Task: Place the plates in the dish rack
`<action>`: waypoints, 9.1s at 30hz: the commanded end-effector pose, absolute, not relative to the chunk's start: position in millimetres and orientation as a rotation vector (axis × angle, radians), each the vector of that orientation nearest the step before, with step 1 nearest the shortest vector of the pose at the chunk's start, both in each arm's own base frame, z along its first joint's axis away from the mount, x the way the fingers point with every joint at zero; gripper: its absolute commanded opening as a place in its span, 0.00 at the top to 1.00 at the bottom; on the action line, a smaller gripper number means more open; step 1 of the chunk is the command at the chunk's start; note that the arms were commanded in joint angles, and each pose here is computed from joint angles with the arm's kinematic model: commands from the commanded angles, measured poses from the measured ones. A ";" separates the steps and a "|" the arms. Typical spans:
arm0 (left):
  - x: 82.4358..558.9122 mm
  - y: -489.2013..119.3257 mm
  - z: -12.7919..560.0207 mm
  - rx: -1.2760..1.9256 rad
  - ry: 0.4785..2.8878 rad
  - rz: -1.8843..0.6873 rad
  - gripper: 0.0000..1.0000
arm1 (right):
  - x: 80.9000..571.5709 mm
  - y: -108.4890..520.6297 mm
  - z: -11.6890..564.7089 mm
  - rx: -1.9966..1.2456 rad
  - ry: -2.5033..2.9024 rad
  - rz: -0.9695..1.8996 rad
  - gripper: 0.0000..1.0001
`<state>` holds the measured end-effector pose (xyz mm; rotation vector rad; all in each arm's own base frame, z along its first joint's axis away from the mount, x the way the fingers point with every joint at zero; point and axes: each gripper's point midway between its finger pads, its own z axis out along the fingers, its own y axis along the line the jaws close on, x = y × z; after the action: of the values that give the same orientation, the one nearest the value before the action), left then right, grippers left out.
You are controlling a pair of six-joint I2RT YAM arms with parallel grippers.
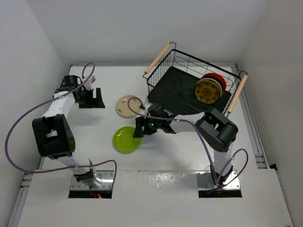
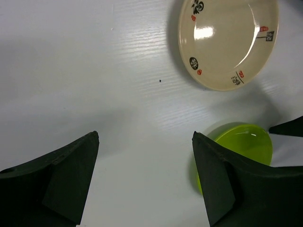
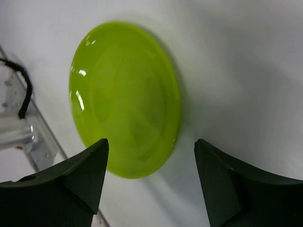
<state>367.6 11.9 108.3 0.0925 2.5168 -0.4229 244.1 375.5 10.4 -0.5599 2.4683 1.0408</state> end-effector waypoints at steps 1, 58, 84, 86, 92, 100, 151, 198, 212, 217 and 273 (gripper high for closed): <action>364.2 15.1 126.1 0.103 2.455 -0.427 0.15 | 220.1 387.9 7.2 -0.604 2.482 1.139 0.27; 413.8 -40.9 80.9 0.363 2.556 -0.482 0.15 | 441.7 -6.1 213.0 -0.920 1.757 -0.452 1.00; 409.1 -41.2 82.2 0.363 2.557 -0.482 0.15 | 425.1 -19.1 218.5 -0.726 1.676 -0.508 1.00; 409.2 -41.2 82.2 0.363 2.557 -0.482 0.15 | 424.5 -11.7 215.3 -0.754 1.678 -0.463 1.00; 409.2 -41.2 82.2 0.363 2.557 -0.482 0.15 | 429.0 -28.9 203.3 -0.729 1.721 -0.473 1.00; 409.4 -41.2 85.8 0.365 2.548 -0.478 0.15 | 436.6 -23.6 190.8 -0.769 1.732 -0.431 1.00; 395.2 -74.5 244.5 1.171 2.152 -0.248 1.00 | 370.5 68.6 302.5 -0.806 1.582 0.151 0.14; 312.8 -327.4 423.1 1.435 1.257 -0.184 0.98 | 346.4 202.3 332.3 -0.922 1.336 0.616 1.00; 389.2 -191.5 473.7 0.714 1.592 -0.134 0.00 | 409.9 82.8 427.9 -0.767 1.224 0.040 1.00; 414.8 -102.9 386.5 0.533 1.870 0.019 0.00 | 418.4 68.6 365.5 -0.909 1.367 -0.073 1.00; 372.0 -37.4 292.7 0.477 2.123 -0.061 0.00 | 349.1 29.1 314.0 -0.418 1.526 -0.012 0.00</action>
<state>384.6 -40.4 242.8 0.4163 2.2669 -0.1420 366.2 23.9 321.1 -0.5115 1.5136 -0.1167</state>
